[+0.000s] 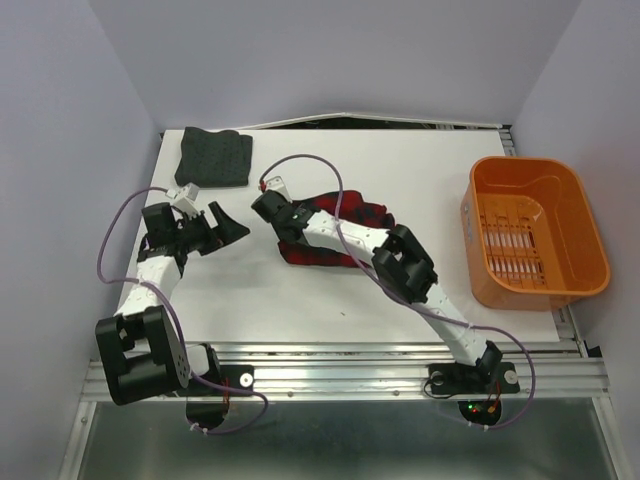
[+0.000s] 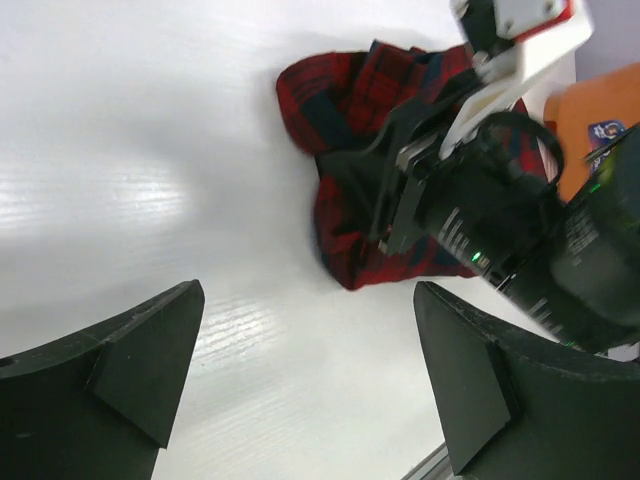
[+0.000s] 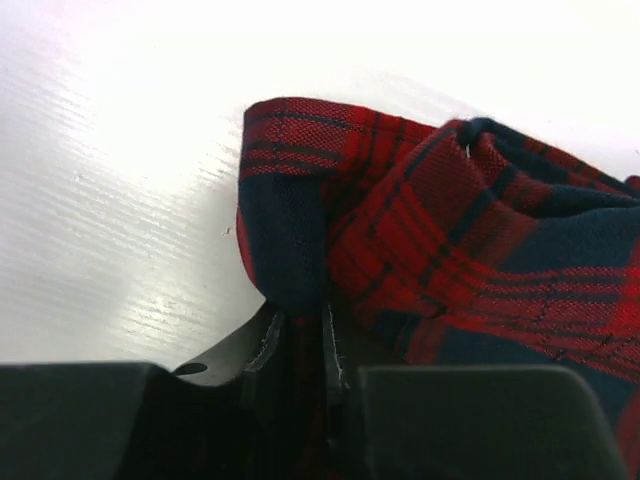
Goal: Fold and stack the skirts
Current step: Neatly place the folded skirt to the corner
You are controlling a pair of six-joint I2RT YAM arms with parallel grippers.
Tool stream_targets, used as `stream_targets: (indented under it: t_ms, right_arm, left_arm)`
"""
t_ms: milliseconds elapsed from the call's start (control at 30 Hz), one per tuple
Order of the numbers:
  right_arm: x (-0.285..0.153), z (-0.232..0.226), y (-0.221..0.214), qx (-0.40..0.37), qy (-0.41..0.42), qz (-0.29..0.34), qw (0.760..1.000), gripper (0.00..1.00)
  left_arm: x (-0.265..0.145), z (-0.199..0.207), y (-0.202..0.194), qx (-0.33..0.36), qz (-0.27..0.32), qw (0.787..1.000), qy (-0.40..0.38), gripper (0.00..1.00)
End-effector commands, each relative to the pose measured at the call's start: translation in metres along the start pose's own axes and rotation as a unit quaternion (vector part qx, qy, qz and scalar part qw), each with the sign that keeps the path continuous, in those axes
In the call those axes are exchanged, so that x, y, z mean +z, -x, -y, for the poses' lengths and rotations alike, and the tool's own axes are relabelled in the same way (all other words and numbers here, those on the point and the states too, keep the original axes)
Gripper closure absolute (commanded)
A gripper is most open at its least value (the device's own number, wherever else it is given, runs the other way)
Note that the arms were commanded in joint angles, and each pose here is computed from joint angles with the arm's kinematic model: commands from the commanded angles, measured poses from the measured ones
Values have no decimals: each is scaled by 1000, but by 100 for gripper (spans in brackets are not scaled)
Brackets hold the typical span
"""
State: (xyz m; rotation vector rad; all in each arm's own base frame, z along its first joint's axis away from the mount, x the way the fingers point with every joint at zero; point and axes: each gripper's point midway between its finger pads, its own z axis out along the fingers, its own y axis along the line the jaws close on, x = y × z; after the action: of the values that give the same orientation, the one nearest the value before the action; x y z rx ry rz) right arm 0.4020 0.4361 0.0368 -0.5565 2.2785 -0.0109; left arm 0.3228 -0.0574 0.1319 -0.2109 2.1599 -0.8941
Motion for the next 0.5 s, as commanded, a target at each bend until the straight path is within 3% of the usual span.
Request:
stream_targets:
  t_ms: [0, 300, 467]
  right_arm:
    - [18, -9, -38, 25, 64, -77, 995, 99]
    - [-42, 1, 69, 141, 203, -1, 969, 99]
    - [-51, 1, 81, 161, 237, 4, 958, 99]
  left_arm:
    - [3, -4, -20, -21, -15, 1000, -13, 2]
    - [38, -6, -41, -29, -45, 998, -40, 2]
    - [62, 27, -49, -31, -65, 993, -90, 2]
